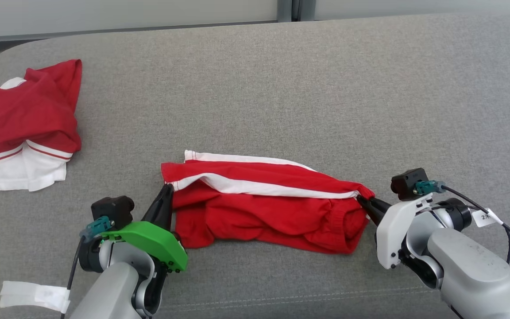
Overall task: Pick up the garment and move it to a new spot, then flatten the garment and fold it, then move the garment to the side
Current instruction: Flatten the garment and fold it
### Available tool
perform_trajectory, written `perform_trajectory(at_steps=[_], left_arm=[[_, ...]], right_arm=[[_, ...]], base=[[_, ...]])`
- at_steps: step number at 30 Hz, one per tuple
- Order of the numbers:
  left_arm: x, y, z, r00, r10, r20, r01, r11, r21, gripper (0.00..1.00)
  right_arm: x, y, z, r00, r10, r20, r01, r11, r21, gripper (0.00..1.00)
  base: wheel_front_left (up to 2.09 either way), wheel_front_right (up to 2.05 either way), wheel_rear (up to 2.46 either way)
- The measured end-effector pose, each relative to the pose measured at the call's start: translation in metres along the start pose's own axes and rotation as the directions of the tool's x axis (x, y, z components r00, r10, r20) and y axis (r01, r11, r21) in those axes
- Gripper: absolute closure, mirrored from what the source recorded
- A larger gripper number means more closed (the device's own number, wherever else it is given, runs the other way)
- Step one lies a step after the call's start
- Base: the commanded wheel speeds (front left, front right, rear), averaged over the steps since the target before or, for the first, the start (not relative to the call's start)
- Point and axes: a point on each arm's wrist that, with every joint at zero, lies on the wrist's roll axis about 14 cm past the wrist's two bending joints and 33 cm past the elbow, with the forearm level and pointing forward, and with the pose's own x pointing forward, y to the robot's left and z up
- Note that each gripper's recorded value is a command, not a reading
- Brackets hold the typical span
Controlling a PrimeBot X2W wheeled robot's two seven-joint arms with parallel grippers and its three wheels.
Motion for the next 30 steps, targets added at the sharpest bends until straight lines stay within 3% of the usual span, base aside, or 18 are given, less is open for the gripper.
perform_trajectory(at_steps=[4, 5, 6, 7, 8, 30], left_arm=[[-0.004, 0.0, -0.009, 1.0, 0.009, -0.024, -0.01, 0.999, -0.031, 1.0], [-0.005, 0.001, -0.012, 0.999, 0.016, -0.029, -0.017, 0.999, -0.039, 0.91], [-0.006, 0.002, -0.013, 0.999, 0.019, -0.026, -0.02, 0.999, -0.044, 0.61], [-0.006, 0.002, -0.013, 0.999, 0.019, -0.026, -0.02, 0.999, -0.048, 0.14], [-0.006, 0.002, -0.014, 1.0, 0.014, -0.026, -0.016, 0.999, -0.051, 0.0], [0.003, -0.019, -0.017, 0.997, -0.064, -0.04, 0.061, 0.995, -0.074, 0.0]], right_arm=[[0.0, 0.001, -0.001, 1.0, 0.004, 0.004, -0.004, 1.0, 0.004, 1.0], [0.0, 0.002, -0.001, 1.0, 0.005, 0.007, -0.005, 1.0, 0.006, 1.0], [-0.001, 0.002, -0.001, 1.0, 0.007, 0.009, -0.007, 1.0, 0.007, 1.0], [-0.001, 0.003, 0.0, 1.0, 0.008, 0.012, -0.009, 1.0, 0.009, 1.0], [-0.001, 0.003, 0.001, 1.0, 0.01, 0.017, -0.01, 1.0, 0.009, 1.0], [-0.007, 0.003, -0.001, 0.999, 0.014, 0.032, -0.014, 1.0, 0.008, 1.0]], base=[[0.0, 0.0, 0.0], [0.0, 0.0, 0.0], [0.0, 0.0, 0.0], [0.0, 0.0, 0.0], [0.0, 0.0, 0.0], [0.0, 0.0, 0.0]])
